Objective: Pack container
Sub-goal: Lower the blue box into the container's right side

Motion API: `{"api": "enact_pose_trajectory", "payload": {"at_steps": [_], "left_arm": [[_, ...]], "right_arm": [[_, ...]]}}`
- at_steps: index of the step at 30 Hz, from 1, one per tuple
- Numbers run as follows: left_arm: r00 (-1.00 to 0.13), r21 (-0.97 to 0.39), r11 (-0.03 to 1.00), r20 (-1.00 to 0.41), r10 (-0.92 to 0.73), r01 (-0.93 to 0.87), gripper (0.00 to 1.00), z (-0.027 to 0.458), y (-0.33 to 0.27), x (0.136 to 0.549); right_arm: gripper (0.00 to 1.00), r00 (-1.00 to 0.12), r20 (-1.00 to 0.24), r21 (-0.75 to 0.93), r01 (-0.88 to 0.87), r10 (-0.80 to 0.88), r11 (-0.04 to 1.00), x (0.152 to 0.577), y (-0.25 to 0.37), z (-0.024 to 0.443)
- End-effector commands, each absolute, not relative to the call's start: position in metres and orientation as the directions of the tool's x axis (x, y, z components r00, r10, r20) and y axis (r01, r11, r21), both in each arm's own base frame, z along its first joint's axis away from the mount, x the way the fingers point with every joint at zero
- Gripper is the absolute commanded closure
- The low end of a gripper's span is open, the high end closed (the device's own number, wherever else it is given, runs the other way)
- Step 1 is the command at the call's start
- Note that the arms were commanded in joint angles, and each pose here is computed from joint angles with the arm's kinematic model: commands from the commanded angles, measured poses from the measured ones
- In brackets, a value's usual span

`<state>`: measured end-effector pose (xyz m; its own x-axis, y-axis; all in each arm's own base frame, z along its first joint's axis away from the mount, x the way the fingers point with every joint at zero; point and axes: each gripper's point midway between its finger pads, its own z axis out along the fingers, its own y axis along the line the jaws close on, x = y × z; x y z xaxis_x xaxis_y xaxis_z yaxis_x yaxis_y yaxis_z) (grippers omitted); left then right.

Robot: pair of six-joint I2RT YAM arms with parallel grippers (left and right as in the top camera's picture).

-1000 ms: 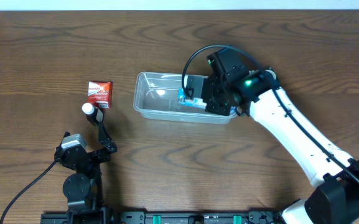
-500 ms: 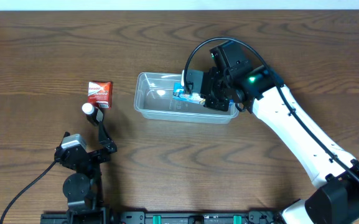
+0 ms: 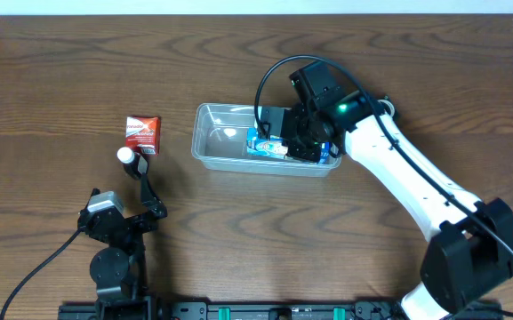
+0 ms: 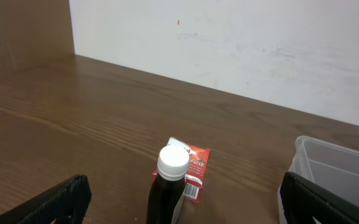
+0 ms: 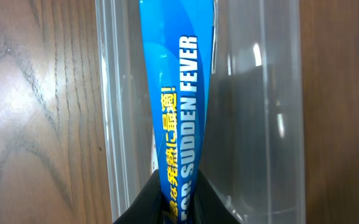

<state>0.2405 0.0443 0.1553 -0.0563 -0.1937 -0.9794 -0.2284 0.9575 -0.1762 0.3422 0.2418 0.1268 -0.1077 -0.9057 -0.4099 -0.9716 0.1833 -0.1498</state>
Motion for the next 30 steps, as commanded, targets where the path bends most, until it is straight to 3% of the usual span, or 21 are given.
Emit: {"api": "enact_pose_trajectory", "payload": {"at_steps": [1,18,30], "left_arm": [[-0.110,-0.151,0.958,-0.977,-0.182,-0.244,0.02,0.138,0.045,0.239],[-0.110,-0.151,0.958,-0.977,-0.182,-0.244,0.02,0.138,0.045,0.239],[-0.110,-0.151,0.958,-0.977,-0.182,-0.244,0.02,0.138,0.045,0.239]], "right_arm": [[0.88,-0.076,-0.420,-0.168,-0.973,-0.904,0.160,0.345,0.248,0.133],[0.89,-0.102,-0.382,-0.095,-0.984,-0.919,0.149,0.341,0.248,0.103],[0.83,-0.106,-0.390,-0.065,-0.988,-0.915,0.142,0.336,0.250,0.101]]}}
